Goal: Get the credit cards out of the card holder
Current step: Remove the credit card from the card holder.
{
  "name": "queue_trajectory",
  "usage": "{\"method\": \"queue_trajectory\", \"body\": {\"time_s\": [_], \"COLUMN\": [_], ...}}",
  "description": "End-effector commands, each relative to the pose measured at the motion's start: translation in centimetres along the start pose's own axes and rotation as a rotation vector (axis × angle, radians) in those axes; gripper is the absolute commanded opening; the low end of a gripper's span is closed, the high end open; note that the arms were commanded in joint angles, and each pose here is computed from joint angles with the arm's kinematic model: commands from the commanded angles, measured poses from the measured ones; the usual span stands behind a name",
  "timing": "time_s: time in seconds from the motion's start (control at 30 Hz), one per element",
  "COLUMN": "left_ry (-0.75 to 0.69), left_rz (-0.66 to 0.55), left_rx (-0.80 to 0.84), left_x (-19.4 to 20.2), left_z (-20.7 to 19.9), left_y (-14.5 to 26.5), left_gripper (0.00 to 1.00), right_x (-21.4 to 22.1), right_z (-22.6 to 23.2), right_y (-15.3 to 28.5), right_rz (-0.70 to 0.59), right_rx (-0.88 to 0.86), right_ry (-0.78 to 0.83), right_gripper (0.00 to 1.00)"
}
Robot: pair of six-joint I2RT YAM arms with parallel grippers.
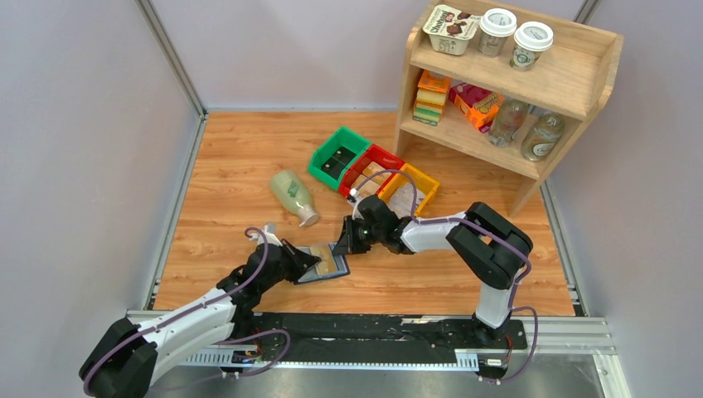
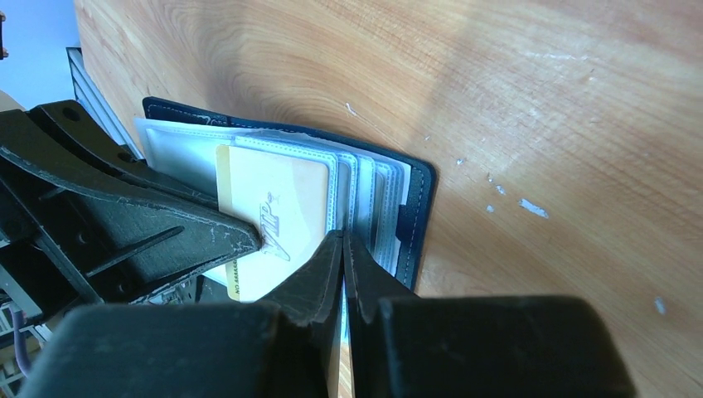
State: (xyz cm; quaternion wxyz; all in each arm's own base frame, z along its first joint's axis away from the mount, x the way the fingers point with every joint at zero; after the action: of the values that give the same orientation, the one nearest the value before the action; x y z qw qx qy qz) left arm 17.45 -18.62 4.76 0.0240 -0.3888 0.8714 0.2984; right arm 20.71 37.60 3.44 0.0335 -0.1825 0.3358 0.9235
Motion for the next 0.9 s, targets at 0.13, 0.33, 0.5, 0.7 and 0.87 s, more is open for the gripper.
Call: {"method": "queue_trajectory", "body": {"time_s": [0.13,0.33,0.5,0.7,0.87], "left_ry": [-0.014,-0.038,-0.105,-0.136,-0.14], "left_rz": [0.0,-0.002,0.048,0.089,0.126], "left_rx": [0.181,0.162,0.234,0.261,0.223], "left_x": [-0.5,-0.5,-0.2,0.4,1.2], "left_z": [-4.9,-4.5,-7.4,-8.4,-7.1], "left_y": [0.9,0.2,-1.5,-3.9,-5.1], "left_gripper": [0.0,0.0,0.0,0.0,0.0], "right_x": [6.1,4.5,2.5,-0.2,-1.1], "right_z": [-8.1,-9.6,-6.8,-3.4,-1.8], "right_y": [0.2,1.9,4.3,6.7,6.6], "right_rz": [0.156,0.091,0.034,-0.074,-0.106], "right_rx": [0.294,0.357,0.323,0.261,0.183], "right_ry": [-0.05,-0.058,-0.008,0.029,0.028], "right_gripper": [0.06,0.04,0.06,0.1,0.11]}}
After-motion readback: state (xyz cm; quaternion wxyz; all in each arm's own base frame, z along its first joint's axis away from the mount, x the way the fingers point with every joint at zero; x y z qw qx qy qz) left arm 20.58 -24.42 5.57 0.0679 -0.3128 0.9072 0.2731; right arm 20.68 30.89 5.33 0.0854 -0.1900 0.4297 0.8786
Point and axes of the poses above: each gripper's point midway between its finger pads, its own y axis back along the fingers, its own z axis along the line the jaws close on, x = y × z, the point moved 1 cm from there along y, back along the fingers
